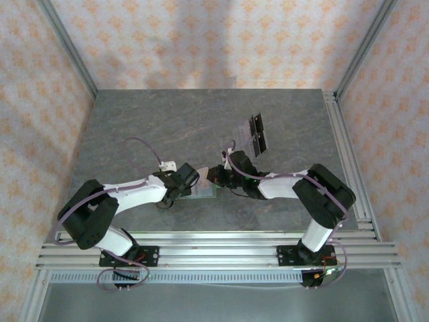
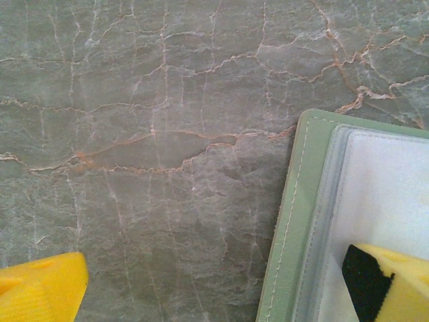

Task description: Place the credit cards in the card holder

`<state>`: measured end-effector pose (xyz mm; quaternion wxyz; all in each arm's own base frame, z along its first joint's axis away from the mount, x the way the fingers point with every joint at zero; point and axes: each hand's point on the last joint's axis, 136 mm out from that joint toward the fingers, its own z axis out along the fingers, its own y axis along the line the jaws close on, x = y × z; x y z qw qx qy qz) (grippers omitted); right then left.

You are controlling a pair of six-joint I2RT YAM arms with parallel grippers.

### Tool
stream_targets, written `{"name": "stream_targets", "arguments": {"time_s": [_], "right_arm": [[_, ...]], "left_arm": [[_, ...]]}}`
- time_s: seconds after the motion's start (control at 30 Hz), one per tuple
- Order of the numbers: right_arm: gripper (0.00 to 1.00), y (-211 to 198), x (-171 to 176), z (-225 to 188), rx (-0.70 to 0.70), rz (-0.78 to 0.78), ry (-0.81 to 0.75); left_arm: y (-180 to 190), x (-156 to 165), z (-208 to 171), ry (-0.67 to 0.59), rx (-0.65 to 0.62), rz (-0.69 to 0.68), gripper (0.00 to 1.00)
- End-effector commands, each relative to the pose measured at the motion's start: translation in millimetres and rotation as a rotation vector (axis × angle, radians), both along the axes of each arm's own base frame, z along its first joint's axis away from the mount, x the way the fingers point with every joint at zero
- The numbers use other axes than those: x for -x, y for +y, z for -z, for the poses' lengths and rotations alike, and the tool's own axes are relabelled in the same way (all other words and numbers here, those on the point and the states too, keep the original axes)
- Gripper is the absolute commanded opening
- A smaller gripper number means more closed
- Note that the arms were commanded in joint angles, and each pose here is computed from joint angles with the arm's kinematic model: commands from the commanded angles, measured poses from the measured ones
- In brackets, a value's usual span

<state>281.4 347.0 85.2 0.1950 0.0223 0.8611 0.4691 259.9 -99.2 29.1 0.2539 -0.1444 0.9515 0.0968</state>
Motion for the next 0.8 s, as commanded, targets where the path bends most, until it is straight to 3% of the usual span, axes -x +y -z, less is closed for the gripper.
{"name": "stream_targets", "arguments": {"time_s": [0.0, 0.77], "right_arm": [[0.00, 12, 0, -13, -0.085, -0.015, -0.036], [0.00, 9, 2, 22, -0.057, 0.002, -0.009]], "left_arm": [[19, 18, 9, 0.056, -0.077, -0.005, 1.00], [18, 18, 9, 0.057, -0.078, -0.006, 1.00]]}}
